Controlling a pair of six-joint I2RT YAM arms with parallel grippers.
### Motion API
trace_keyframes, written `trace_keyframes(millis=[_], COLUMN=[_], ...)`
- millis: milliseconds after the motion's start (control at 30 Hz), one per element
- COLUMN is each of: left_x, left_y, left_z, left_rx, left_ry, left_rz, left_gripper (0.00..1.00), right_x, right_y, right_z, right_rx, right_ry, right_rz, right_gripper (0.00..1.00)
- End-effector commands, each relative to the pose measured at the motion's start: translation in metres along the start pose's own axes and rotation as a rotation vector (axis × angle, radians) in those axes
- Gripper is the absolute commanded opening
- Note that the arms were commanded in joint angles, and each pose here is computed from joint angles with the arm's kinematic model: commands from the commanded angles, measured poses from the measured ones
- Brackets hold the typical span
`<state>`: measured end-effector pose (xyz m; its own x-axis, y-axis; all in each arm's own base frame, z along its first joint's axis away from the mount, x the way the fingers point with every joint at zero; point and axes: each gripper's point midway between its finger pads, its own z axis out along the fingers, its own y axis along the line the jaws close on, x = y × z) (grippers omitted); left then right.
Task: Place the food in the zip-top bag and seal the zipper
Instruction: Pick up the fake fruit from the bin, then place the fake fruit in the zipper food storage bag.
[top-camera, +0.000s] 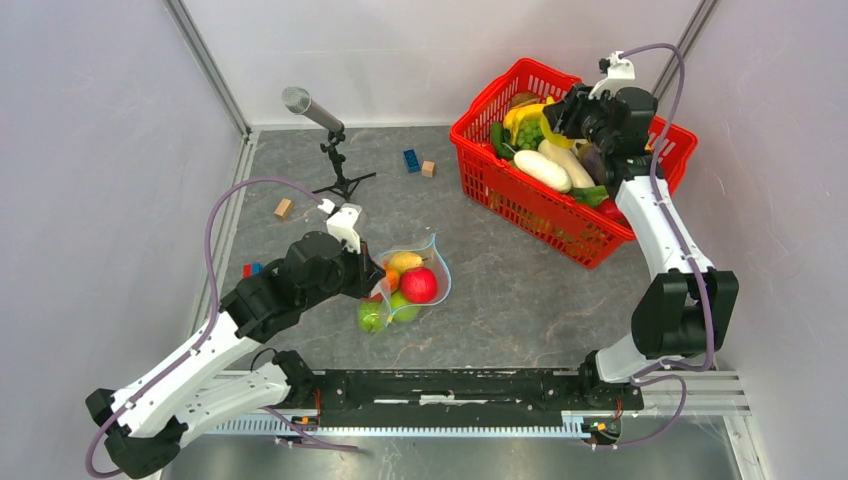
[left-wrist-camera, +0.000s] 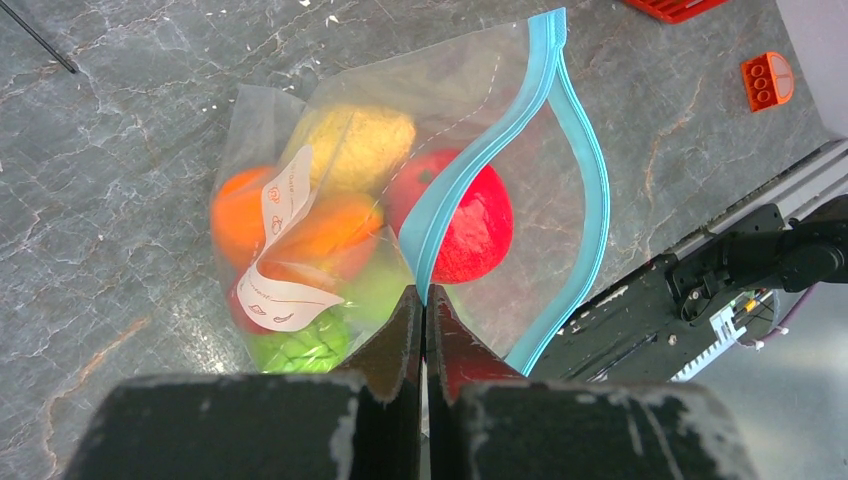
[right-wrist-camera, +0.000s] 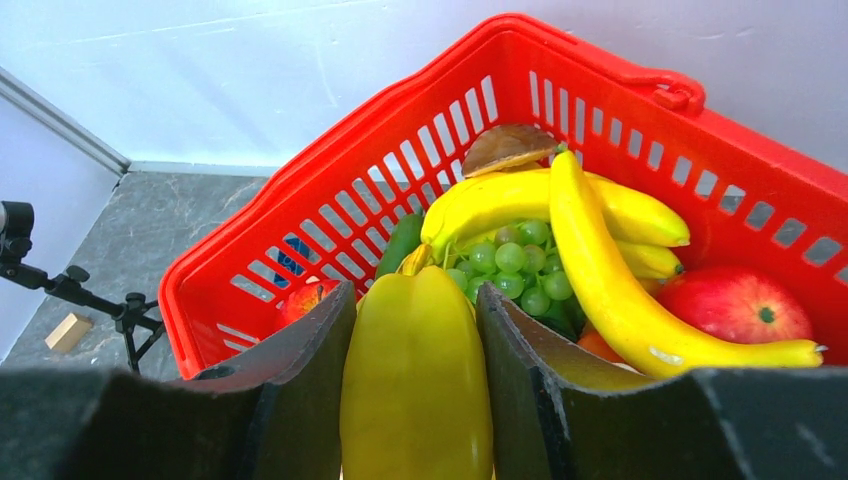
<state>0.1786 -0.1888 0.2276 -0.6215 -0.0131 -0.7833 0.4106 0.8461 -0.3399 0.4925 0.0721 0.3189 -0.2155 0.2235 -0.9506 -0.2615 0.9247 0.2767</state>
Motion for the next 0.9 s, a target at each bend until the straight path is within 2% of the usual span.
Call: trace_keyframes(millis=[0, 133, 267, 467, 667, 867], left_x=[-0.009, -0.008, -0.01, -0.011, -0.011, -0.012], left_y=[-0.003, -0.003, -0.005, -0.008, -0.011, -0.017], left_z=[0.001, 0.004, 0.006, 0.01, 0.011, 0.013], left_rx=[0.004, 0.001, 0.007, 0.014, 0.028, 0.048], left_ry=[-0.031, -0.026, -0.029, -0.02, -0.021, -0.014], left_rz=[-0.038, -0.035, -0.036, -0.033, -0.045, -0.048], left_gripper=[0.02, 0.02, 0.02, 0.02, 0.02, 0.02], right_x=[-0.071, -0.055, -0.021, 0.048, 0.112, 0.161], right_y=[0.017, 0.055, 0.104, 0.185, 0.238, 0.281], right_z=[-0.023, -0.039, -0.075, -0.119, -0.158, -0.167], right_rx=[-0.022, -0.223, -0.455, -0.638, -0.804, -0.829], right_ry=[-0.18, -0.132, -0.105, -0.007, 0.087, 0.178], right_rz=[-0.07, -0.07, -0.025, -0.148, -0.19, -0.262], right_gripper=[0.39, 0.39, 0.39, 0.41, 0.4, 0.41])
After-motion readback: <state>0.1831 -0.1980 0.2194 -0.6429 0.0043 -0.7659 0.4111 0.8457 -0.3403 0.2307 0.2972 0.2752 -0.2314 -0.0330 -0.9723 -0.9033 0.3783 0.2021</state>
